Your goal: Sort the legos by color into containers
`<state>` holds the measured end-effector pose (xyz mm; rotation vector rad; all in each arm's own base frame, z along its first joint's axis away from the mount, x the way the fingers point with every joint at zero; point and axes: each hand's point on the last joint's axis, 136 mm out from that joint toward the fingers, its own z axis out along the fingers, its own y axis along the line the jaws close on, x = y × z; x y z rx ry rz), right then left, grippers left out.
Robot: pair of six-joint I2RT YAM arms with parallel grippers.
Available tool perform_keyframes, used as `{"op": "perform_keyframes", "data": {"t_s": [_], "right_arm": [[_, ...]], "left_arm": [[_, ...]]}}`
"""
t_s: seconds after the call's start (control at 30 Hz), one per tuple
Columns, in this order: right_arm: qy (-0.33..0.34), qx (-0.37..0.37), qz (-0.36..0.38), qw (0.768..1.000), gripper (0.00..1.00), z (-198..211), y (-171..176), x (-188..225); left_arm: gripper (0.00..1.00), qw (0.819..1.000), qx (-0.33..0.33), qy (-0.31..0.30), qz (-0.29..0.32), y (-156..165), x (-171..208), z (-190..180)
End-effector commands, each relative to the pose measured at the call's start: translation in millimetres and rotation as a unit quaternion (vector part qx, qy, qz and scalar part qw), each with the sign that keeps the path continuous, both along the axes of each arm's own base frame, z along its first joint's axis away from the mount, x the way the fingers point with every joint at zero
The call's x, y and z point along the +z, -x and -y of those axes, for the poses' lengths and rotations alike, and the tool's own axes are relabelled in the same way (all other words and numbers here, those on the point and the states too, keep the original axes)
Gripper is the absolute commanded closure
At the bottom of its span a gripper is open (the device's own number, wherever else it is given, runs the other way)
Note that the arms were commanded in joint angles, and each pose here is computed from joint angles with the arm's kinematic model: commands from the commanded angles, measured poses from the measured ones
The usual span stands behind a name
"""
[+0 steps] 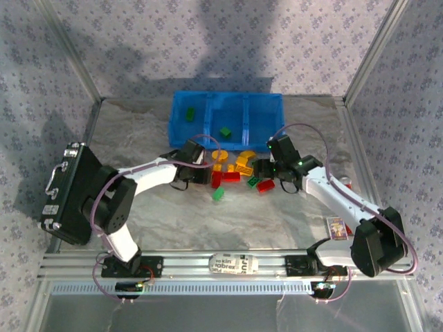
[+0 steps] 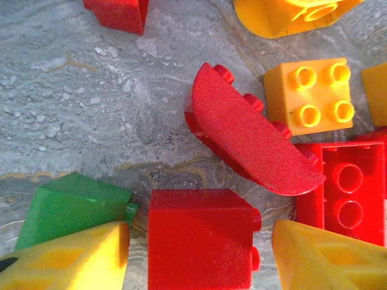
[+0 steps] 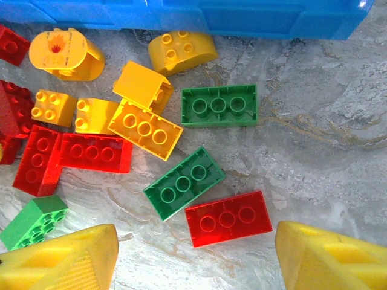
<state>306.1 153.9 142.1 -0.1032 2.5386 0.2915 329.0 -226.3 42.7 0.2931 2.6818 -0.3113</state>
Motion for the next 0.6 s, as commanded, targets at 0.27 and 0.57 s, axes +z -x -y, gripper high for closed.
{"op": "perform_keyframes", "data": {"t_s": [0.27,0.57], "right_arm": [[-0.017,-0.017,0.012,1.000,0.30,9,3,4],[-0.023,-0.032,0.019,0.999,0.31,22,6,7]], "left_arm": [[0.56,1.000,-0.020,-0.003,-0.023,6,-2,9],[0.61,0.999,-0.035,0.003,0.019,0,48,20]]}}
